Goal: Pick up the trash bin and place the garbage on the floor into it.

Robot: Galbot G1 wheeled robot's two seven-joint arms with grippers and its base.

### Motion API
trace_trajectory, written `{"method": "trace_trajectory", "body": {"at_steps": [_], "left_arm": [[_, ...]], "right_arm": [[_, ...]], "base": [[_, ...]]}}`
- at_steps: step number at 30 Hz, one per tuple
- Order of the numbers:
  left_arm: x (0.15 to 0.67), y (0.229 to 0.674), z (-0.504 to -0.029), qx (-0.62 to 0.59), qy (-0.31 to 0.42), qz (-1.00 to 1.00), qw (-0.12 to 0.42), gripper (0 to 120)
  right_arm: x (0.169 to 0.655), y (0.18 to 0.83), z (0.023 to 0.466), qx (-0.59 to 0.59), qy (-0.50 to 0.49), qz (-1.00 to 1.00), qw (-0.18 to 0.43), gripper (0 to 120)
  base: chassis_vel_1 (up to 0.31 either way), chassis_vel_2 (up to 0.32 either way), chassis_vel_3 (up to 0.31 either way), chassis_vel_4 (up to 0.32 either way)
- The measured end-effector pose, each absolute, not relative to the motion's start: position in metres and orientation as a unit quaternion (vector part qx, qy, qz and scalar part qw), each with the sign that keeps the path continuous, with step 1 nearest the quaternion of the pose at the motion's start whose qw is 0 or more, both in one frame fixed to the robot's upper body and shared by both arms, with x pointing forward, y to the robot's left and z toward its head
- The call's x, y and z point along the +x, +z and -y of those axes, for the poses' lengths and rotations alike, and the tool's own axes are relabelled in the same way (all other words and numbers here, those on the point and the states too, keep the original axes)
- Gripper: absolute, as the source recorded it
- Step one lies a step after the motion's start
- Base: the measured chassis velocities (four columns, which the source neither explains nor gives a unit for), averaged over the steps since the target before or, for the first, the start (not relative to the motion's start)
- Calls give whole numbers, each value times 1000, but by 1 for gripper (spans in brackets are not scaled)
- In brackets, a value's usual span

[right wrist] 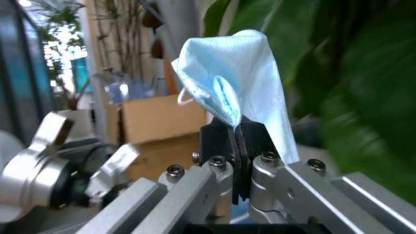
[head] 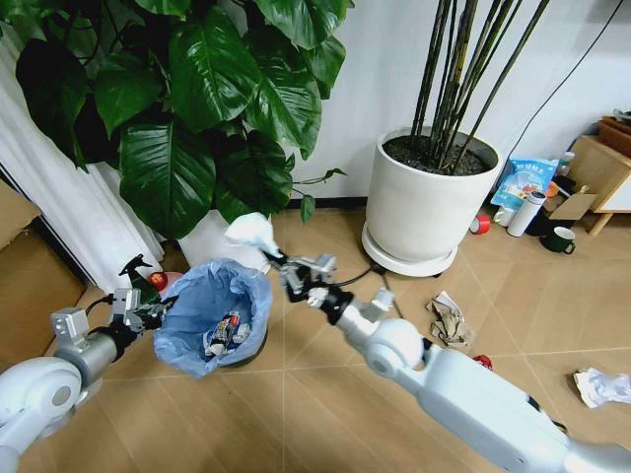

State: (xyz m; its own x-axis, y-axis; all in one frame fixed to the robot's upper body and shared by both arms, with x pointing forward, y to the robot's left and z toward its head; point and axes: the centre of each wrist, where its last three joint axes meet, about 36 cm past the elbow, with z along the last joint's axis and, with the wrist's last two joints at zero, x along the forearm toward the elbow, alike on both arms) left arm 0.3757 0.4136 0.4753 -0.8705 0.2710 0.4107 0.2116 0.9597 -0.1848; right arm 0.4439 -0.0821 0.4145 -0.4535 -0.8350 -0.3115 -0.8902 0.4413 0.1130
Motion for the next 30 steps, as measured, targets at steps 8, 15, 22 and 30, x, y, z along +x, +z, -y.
{"method": "trace_trajectory", "body": {"at_steps": [8,15,22,30], "left_arm": [[376,477,-413,-128,70,965,220,0],[376,483,-412,-131,72,965,216,0],[375,487,-409,-136,74,964,216,0],[375,488,-409,-136,79,963,217,0]], "right_arm": [[438,393,30,-537,151,-826,83,0],[440,380,37,-531,129,-835,70,0],[448,369,53,-512,93,-853,47,15],[451,377,62,-501,87,-860,34,45]], "base": [[0,0,0,0],[0,0,0,0],[0,0,0,0],[0,0,0,0]]}}
